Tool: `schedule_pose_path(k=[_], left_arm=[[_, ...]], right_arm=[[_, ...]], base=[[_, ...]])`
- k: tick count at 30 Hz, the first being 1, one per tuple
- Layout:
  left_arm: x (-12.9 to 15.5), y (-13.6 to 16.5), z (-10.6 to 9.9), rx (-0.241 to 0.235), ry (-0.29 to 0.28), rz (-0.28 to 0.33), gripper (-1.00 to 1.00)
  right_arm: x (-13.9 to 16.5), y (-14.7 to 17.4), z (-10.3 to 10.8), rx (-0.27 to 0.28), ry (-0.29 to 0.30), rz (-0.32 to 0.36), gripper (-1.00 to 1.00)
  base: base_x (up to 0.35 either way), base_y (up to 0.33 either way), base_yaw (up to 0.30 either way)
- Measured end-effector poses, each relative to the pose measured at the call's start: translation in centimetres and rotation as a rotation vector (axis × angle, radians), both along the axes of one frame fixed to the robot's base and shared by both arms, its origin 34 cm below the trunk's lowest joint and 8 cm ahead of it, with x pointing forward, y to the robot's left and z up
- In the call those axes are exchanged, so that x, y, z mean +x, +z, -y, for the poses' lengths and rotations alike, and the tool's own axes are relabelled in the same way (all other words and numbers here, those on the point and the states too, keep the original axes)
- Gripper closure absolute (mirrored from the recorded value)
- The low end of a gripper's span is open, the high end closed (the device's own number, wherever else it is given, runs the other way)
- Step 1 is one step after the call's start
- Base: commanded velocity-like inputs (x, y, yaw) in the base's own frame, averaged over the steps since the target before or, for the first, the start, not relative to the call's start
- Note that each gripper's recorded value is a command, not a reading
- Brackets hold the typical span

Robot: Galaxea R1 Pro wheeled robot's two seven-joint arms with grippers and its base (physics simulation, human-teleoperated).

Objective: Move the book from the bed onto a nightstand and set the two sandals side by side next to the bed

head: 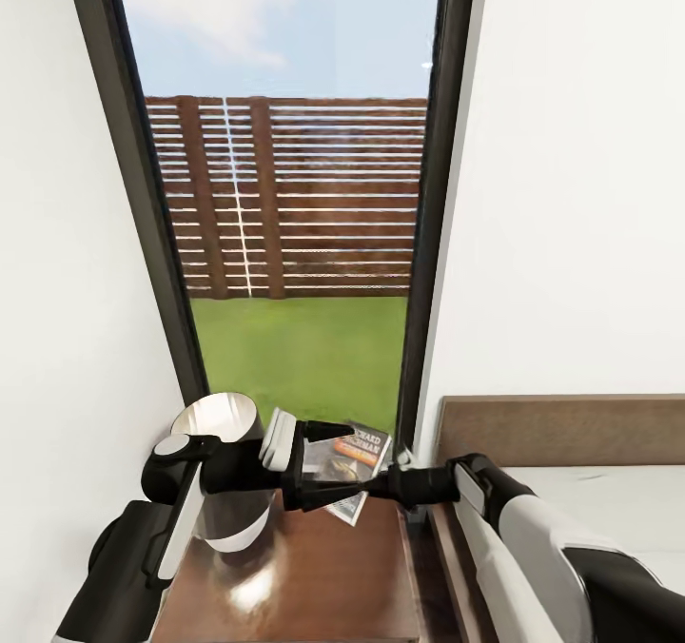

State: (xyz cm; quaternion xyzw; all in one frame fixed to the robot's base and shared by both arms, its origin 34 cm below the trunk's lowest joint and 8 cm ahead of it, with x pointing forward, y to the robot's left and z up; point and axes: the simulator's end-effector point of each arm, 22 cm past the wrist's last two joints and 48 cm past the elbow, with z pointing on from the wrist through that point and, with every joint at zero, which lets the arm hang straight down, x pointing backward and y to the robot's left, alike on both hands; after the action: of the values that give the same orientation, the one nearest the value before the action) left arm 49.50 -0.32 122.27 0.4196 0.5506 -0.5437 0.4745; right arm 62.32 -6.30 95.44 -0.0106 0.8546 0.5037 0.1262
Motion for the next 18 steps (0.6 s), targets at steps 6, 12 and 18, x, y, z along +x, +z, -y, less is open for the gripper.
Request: schedule_pose_path(k=[6,12,18], left_arm=[[0.0,0.0,0.0,0.0,0.0,-0.001,-1.0],[0.0,0.0,0.0,0.0,0.0,-0.001,-1.0],[0.0,0.0,0.0,0.0,-0.001,0.0,-1.0]], right_arm=[[-0.9,-1.3,1.0,-0.009,-0.012,-0.048,1.0],[-1.3,-2.0,1.1,-0.021,-0.011,-0.063,1.0],[-1.4,-3.3,1.4,-0.088,-0.016,-0.069,1.0]], base=[[0.0,0.0,0.0],[0.0,0.0,0.0],[0.0,0.0,0.0]])
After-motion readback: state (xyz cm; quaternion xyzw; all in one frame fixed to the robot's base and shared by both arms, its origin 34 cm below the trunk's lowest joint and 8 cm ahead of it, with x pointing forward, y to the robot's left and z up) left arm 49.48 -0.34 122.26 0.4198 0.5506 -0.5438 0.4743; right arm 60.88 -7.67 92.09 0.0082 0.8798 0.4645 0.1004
